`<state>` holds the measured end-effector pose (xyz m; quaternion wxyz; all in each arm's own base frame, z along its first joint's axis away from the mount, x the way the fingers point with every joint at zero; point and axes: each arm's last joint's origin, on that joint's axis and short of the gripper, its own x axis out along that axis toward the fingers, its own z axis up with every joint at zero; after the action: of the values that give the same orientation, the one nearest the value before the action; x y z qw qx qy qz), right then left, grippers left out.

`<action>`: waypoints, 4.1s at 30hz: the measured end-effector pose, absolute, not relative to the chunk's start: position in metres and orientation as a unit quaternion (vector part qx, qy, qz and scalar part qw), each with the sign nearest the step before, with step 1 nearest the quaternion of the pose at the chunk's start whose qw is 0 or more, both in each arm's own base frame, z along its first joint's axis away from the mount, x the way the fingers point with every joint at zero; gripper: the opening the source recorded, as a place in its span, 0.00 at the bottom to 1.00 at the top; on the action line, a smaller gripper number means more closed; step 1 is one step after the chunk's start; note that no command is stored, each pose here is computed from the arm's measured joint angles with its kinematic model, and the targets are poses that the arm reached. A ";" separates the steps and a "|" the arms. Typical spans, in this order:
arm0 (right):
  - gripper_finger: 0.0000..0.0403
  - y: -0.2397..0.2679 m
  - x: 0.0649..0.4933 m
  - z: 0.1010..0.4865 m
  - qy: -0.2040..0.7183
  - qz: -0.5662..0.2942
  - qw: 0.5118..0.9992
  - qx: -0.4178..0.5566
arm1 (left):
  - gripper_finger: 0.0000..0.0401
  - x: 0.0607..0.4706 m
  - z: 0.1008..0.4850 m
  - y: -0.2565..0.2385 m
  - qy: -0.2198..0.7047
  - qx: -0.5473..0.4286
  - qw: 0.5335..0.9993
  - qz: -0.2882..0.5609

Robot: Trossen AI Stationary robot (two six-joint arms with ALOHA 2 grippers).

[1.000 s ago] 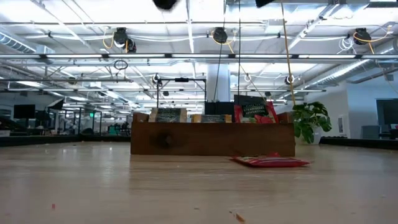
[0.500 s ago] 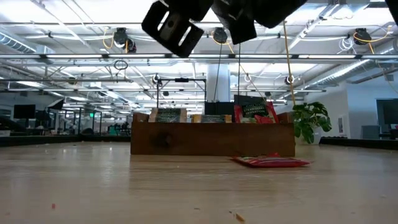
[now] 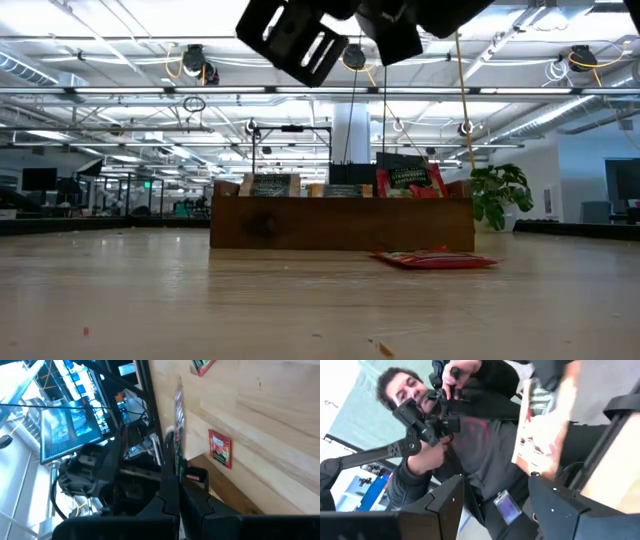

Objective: Pick & Place Tea
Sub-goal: Put the brown tea bag into the left section of the wooden organizer

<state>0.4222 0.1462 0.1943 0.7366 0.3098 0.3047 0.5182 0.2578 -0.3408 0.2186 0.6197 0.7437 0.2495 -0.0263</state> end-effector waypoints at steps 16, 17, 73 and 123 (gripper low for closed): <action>0.50 0.119 0.434 0.188 0.264 0.479 0.791 0.276 | 0.01 0.250 0.221 -0.353 0.225 0.731 0.643 -0.046; 0.50 0.118 0.434 0.186 0.268 0.479 0.789 0.278 | 0.01 0.249 0.221 -0.354 0.223 0.731 0.644 -0.046; 0.02 0.097 0.397 0.195 0.159 0.375 0.911 0.073 | 0.03 0.202 0.246 -0.324 0.237 0.551 0.795 0.091; 0.02 0.042 0.252 0.140 -0.031 0.151 0.987 -0.041 | 0.13 0.289 0.279 -0.016 0.017 0.165 0.975 -0.148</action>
<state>0.2516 0.0418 0.1401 0.9872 -0.0412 -0.0314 0.1512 0.2886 -0.0162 0.2789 0.9750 0.1651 0.0168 -0.1478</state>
